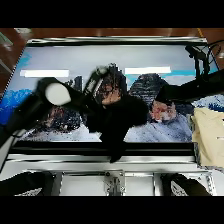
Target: Fold the shirts.
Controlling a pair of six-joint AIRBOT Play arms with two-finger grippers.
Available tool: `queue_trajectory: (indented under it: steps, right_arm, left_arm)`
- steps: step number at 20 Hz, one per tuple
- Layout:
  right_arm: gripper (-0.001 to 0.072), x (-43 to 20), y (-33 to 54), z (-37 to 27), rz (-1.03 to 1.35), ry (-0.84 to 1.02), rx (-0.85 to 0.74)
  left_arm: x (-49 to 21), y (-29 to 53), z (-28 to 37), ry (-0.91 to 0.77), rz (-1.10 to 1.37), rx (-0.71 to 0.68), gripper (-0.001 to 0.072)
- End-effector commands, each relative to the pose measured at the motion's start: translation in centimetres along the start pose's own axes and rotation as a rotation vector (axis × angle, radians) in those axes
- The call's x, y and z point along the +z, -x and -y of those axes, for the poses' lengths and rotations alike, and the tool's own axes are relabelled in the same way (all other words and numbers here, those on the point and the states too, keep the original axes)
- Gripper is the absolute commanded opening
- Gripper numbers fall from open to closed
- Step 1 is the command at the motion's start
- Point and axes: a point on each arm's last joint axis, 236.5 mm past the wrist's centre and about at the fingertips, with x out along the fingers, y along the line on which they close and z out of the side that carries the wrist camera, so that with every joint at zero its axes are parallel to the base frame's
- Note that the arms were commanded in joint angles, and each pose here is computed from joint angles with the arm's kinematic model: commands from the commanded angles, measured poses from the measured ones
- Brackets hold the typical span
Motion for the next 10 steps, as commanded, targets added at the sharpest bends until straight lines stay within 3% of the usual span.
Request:
queue_trajectory:
  steps: [1, 2, 6, 8, 10]
  right_arm:
    - [0.068, -2.0, -1.7, 0.7, -0.052, -0.03, -0.003]
    - [0.068, -2.2, -3.1, 1.2, -0.054, -0.044, -0.001]
    - [0.0701, -5.0, -7.7, 5.4, -0.192, -0.059, -0.088]
    - [0.0701, -6.5, -9.5, 7.4, -0.271, -0.097, -0.085]
    - [0.07, -6.9, -11.0, 8.3, -0.301, -0.18, -0.002]
  left_arm:
    - [-6.0, -6.4, -1.5, 0.183, -0.131, -0.032, 0.0475]
    - [-5.5, -6.0, -2.2, 0.249, -0.127, -0.056, 0.0696]
    - [-3.9, 0.6, -9.8, 0.348, -0.078, -0.034, 0.0715]
    - [-7.2, 3.3, -13.4, 0.438, -0.142, -0.033, 0.0715]
    - [-11.4, 3.8, -14.1, 0.533, -0.221, -0.118, 0.0714]
